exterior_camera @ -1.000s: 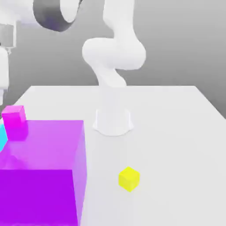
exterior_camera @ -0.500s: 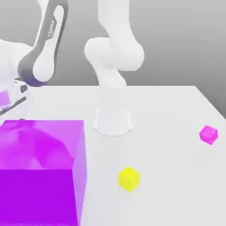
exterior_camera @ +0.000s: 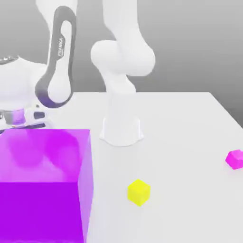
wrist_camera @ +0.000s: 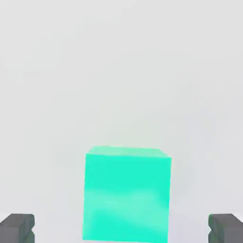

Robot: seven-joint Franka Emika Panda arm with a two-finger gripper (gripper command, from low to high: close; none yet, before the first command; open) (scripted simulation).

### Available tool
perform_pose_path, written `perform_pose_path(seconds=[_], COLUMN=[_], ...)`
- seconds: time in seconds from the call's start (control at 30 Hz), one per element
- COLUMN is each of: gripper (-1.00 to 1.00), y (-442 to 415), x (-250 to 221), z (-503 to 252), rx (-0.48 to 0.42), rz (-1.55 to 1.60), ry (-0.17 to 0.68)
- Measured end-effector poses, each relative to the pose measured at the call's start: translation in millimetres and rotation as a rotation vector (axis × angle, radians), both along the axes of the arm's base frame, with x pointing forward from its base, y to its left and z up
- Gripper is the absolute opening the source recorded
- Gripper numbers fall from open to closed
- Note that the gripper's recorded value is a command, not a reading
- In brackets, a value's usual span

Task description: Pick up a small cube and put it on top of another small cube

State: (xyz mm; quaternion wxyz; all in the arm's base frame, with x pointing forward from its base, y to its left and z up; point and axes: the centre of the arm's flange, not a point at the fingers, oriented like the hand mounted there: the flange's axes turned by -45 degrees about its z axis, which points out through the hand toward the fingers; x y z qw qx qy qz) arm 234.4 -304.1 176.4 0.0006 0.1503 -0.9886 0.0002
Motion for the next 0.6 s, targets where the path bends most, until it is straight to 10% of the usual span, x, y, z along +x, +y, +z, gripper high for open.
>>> perform_pose_path(seconds=[0.13, 0.17, 0.6], gripper=[0.0, -1.0, -1.0], y=[1, 1, 1], x=[-1, -1, -1], z=[-38, -43, 10], rx=[-0.001, 0.0, -0.001], rz=[-0.006, -0.006, -0.006], ry=[0.0, 0.0, -0.003])
